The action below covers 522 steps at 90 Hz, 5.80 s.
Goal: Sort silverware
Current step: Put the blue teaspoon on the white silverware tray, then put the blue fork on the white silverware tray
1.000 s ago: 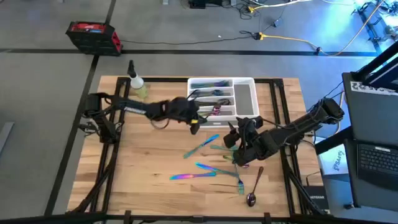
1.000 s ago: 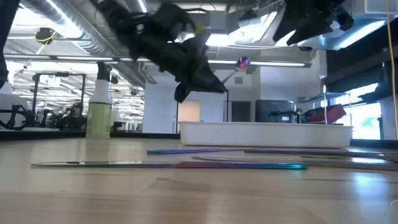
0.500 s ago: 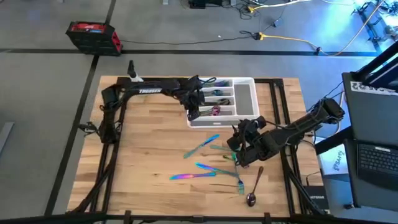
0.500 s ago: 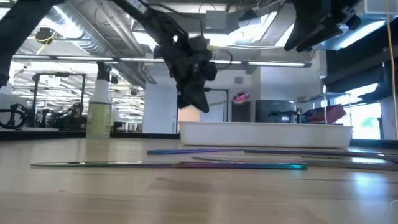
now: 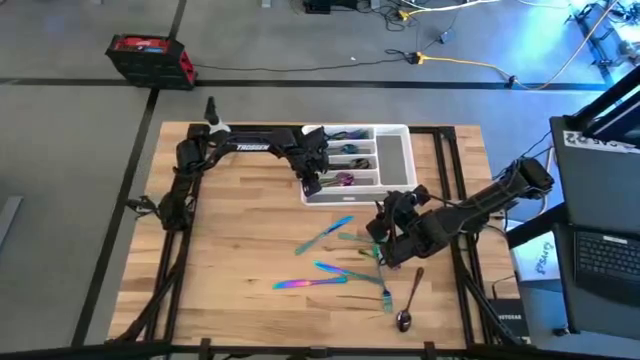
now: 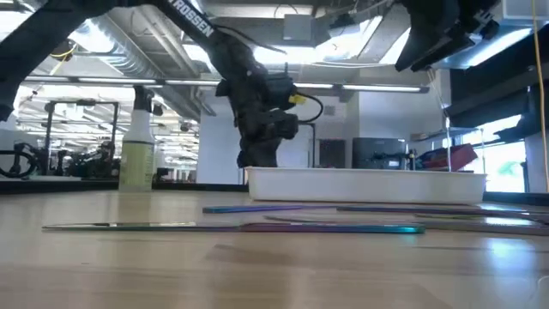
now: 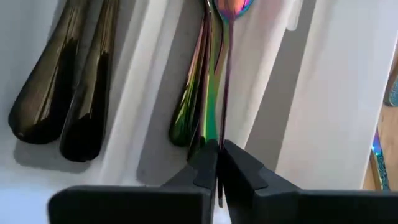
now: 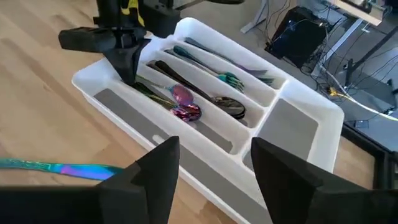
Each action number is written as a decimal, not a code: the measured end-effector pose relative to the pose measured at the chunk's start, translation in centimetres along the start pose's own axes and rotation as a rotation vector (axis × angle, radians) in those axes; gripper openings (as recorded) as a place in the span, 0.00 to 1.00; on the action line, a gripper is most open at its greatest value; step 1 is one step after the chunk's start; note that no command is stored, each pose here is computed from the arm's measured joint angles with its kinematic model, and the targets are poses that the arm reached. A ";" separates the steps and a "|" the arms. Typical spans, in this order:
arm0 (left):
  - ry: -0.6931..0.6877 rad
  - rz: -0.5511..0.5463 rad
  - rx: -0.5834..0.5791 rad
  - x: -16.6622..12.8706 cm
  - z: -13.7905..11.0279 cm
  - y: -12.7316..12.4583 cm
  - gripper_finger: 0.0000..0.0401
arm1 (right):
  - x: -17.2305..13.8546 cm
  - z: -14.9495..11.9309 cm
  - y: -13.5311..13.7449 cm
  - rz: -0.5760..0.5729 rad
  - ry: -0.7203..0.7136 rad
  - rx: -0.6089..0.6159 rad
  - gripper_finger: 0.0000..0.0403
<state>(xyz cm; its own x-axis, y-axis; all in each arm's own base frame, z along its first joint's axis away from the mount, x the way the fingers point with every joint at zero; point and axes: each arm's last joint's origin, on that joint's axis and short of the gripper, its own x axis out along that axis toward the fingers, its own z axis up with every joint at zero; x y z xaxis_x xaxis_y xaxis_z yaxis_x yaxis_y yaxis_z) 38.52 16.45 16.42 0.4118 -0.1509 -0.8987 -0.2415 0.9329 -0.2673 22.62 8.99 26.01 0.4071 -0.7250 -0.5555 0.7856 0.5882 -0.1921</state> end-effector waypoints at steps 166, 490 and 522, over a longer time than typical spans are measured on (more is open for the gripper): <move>-0.897 -0.309 0.185 3.6 -10.6 -18.7 0.46 | 0.2 -20.7 3.7 0.429 0.123 -0.064 0.34; -0.655 -0.282 0.219 5.5 -15.0 -16.0 0.46 | 1.3 -12.3 6.2 0.458 0.348 0.004 0.38; -0.657 -0.267 0.205 5.5 -14.9 -15.6 0.46 | 4.3 -15.3 5.9 0.396 0.341 0.039 0.35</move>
<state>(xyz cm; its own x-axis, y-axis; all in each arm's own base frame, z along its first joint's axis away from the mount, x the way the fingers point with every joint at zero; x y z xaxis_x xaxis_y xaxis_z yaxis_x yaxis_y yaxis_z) 31.48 -3.77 10.51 0.8904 -0.2146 -0.4015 0.0833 0.9439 -0.3196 21.86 14.82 10.07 0.5070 -0.2884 -0.8123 0.6218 0.7750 0.1129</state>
